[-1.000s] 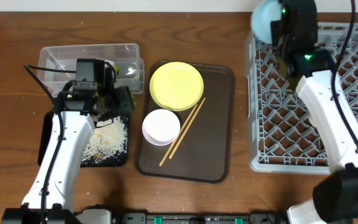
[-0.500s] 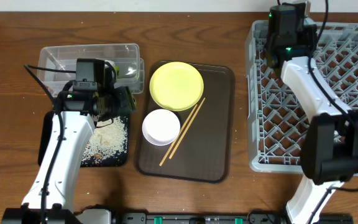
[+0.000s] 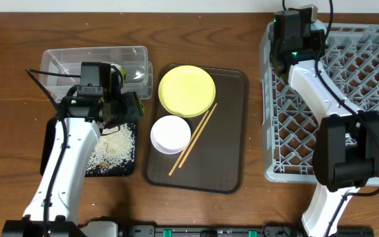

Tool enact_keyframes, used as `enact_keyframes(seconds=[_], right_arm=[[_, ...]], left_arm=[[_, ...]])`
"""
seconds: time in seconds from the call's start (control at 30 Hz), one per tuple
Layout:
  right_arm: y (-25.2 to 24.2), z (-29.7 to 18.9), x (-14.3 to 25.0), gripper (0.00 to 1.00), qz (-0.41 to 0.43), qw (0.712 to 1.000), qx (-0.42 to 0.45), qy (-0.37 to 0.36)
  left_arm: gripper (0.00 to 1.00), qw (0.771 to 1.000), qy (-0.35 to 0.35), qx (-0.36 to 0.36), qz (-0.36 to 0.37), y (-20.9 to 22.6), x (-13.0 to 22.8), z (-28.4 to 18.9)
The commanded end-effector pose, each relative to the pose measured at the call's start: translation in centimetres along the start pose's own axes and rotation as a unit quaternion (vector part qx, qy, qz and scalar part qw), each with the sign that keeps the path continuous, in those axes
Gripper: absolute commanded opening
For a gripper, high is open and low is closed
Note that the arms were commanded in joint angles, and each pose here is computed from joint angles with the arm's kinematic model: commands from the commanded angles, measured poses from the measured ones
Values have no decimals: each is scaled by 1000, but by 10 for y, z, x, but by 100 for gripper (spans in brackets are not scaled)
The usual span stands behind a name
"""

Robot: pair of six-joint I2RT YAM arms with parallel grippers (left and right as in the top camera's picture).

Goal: Sort waste into correct bins and load items into the dishwasher rack
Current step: 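Set the light-blue bowl into the back of the rack, release, then reach the right gripper to the white bowl and grasp its rim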

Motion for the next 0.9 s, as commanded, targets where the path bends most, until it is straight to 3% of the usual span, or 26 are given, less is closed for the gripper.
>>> enact_keyframes(seconds=[0.0,0.53,0.73,0.77,0.87], right_arm=[[14,-3,3,1,-17,1000,-15,3],[37,-30,23,1,-82,994,-53,47],[36,-51,32,11,-32,993,-88,69],[36,-54,32,16,-27,992,-104,70],[29,-65,32,46,-14,983,-168,69]], left_arm=[[61,1000,-3,-7,0,1,-2,-1],[61,1000,-3,-7,0,1,-2,-1],[61,1000,-3,-7,0,1,-2,-1],[61,1000,-3,-7,0,1,-2,-1],[61,1000,-3,-7,0,1,-2,-1]])
Point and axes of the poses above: each gripper's point midway between its finger pads, its own z axis out along the fingers, its own y axis along the line the jaws close on, x = y × z, the point moved 10 cm from there along -z, back along the fingers, and after that the axes turned 13 degrees about -z, right-handed, at the moved point
